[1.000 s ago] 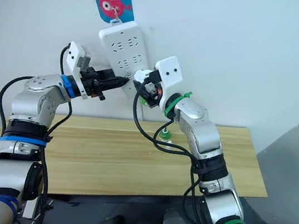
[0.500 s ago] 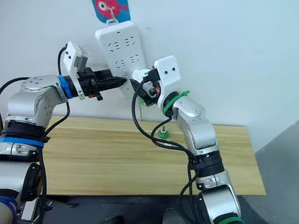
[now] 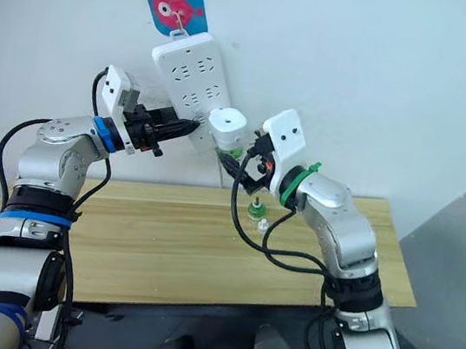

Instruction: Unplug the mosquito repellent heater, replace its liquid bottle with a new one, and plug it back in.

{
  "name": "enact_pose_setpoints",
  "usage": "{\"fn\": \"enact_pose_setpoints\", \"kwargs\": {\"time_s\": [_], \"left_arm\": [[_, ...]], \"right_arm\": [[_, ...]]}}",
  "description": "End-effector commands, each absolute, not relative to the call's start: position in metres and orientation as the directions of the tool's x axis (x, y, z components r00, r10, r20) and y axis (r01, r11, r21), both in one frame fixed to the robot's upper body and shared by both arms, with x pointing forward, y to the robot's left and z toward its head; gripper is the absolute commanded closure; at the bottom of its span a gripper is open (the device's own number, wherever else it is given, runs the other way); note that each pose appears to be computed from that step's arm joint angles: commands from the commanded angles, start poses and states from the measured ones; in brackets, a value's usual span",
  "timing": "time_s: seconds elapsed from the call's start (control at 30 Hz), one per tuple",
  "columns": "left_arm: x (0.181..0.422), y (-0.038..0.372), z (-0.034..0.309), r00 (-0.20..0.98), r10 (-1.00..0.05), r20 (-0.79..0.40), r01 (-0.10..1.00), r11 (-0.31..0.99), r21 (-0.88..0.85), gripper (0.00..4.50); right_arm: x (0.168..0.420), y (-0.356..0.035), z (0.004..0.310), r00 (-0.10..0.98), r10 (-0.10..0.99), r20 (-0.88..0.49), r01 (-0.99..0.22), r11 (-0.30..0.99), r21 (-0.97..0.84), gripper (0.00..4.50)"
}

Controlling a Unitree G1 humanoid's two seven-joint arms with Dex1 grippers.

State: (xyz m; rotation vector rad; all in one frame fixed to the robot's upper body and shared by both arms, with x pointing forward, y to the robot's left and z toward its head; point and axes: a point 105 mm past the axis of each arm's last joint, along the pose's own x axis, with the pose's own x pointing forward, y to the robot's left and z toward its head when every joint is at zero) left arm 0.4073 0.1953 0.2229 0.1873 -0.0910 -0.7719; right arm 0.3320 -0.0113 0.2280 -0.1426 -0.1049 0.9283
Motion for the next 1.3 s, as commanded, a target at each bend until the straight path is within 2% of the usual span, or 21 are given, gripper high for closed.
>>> {"fn": "enact_pose_setpoints", "kwargs": {"time_s": [0.03, 0.17, 0.27, 0.4, 0.6, 0.73, 0.8, 0.93, 1.0, 1.13, 1.17, 1.3], "left_arm": [[0.413, 0.228, 0.243, 0.818, -0.573, 0.053, 0.538, 0.793, 0.286, 1.98], [0.412, 0.242, 0.246, 0.847, -0.528, 0.064, 0.486, 0.817, 0.311, 0.74], [0.407, 0.253, 0.246, 0.863, -0.502, 0.059, 0.458, 0.826, 0.327, 0.05], [0.392, 0.265, 0.241, 0.87, -0.493, 0.031, 0.451, 0.818, 0.356, 0.05], [0.342, 0.267, 0.222, 0.858, -0.514, -0.01, 0.478, 0.791, 0.382, 0.05], [0.296, 0.244, 0.2, 0.837, -0.548, -0.007, 0.511, 0.776, 0.369, 0.05], [0.264, 0.221, 0.184, 0.816, -0.578, -0.006, 0.543, 0.761, 0.355, 0.0], [0.223, 0.185, 0.173, 0.805, -0.592, 0.028, 0.56, 0.776, 0.29, 0.0], [0.212, 0.174, 0.174, 0.815, -0.577, 0.056, 0.545, 0.795, 0.267, 0.0], [0.206, 0.16, 0.173, 0.824, -0.561, 0.08, 0.525, 0.809, 0.264, 0.0], [0.205, 0.157, 0.173, 0.821, -0.565, 0.081, 0.53, 0.807, 0.26, 0.0], [0.207, 0.156, 0.172, 0.816, -0.573, 0.076, 0.535, 0.798, 0.278, 0.0]], "right_arm": [[0.318, -0.012, 0.24, 0.563, 0.824, 0.058, -0.806, 0.564, -0.181, 0.0], [0.314, -0.011, 0.239, 0.557, 0.829, 0.053, -0.812, 0.557, -0.177, 0.0], [0.311, -0.009, 0.239, 0.541, 0.839, 0.056, -0.822, 0.542, -0.177, 0.0], [0.303, -0.006, 0.239, 0.506, 0.861, 0.055, -0.839, 0.506, -0.199, 0.0], [0.294, -0.007, 0.238, 0.471, 0.88, 0.058, -0.852, 0.471, -0.227, 0.0], [0.29, -0.008, 0.236, 0.458, 0.887, 0.063, -0.857, 0.459, -0.232, 0.0], [0.287, -0.005, 0.235, 0.442, 0.894, 0.068, -0.864, 0.445, -0.236, 0.6], [0.287, -0.001, 0.23, 0.432, 0.899, 0.067, -0.866, 0.435, -0.247, 2.02], [0.289, 0.0, 0.228, 0.435, 0.898, 0.068, -0.864, 0.438, -0.25, 2.73], [0.305, 0.004, 0.225, 0.477, 0.876, 0.07, -0.843, 0.479, -0.246, 4.22], [0.308, 0.006, 0.224, 0.484, 0.873, 0.068, -0.84, 0.485, -0.242, 4.46], [0.318, 0.012, 0.222, 0.508, 0.859, 0.064, -0.83, 0.508, -0.229, 4.46]]}}
